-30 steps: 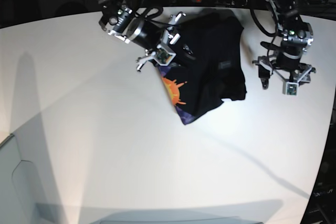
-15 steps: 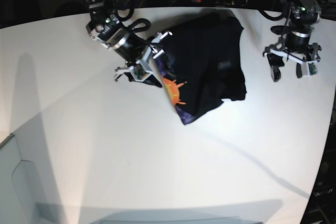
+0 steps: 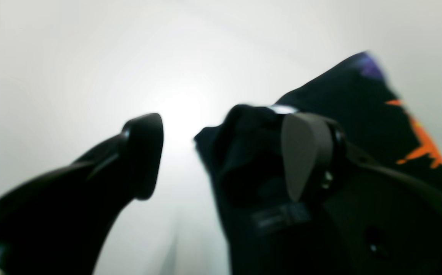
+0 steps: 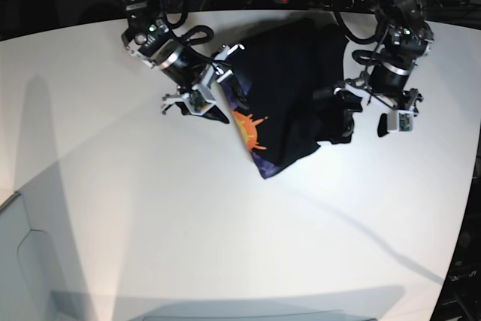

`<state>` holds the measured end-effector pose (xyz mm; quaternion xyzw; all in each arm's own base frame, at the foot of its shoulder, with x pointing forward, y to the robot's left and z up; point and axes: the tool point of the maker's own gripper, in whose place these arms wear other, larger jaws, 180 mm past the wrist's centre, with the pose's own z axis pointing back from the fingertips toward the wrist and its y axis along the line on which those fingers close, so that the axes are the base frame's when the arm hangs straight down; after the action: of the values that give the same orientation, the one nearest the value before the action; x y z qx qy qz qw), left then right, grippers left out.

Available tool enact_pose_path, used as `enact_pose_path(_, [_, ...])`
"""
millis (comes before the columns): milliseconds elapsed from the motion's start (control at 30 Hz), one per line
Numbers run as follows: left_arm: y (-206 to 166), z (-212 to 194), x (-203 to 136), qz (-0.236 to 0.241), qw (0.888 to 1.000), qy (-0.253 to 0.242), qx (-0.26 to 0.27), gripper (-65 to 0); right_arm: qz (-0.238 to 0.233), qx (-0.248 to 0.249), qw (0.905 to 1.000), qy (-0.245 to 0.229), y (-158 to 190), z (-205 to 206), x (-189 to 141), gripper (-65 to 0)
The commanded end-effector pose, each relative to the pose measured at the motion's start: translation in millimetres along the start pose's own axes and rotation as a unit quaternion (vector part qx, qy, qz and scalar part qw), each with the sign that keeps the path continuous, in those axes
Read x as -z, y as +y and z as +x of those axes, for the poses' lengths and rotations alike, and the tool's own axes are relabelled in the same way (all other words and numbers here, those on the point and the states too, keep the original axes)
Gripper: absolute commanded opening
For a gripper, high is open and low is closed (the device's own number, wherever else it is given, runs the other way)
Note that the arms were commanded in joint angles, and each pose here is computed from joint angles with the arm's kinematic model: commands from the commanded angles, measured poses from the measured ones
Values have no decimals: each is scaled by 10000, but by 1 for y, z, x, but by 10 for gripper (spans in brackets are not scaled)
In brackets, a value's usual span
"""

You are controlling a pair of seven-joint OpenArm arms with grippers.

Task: Fold the T-shirt properly

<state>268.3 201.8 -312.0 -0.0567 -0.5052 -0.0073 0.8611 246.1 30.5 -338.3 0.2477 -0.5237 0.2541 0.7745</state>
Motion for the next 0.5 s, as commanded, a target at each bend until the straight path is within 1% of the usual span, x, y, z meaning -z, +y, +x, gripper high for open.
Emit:
enact_pose_path(0, [-3, 15, 1, -68, 9997, -242, 60, -183, 34, 44, 9995, -303, 2, 16, 0, -350])
enact_pose_path(167, [-1, 22, 15, -117, 9995, -309, -22, -184, 35, 42, 9996, -284, 2, 15, 0, -350])
enact_pose_path(267, [0, 14, 21, -135, 9996, -207, -128, -194, 35, 42, 9996, -284, 2, 15, 0, -350])
enact_pose_path(300, [0, 12, 23, -154, 9996, -177, -157, -213, 35, 42, 9996, -284, 2, 15, 0, -350])
enact_pose_path(367, [0, 13, 28, -175, 9995, -178, -200, -283, 34, 37, 9996, -289, 1, 15, 0, -350])
enact_pose_path(467, [3, -2, 35, -184, 9992, 1, -356, -434, 32, 31, 9996, -285, 1, 15, 0, -350])
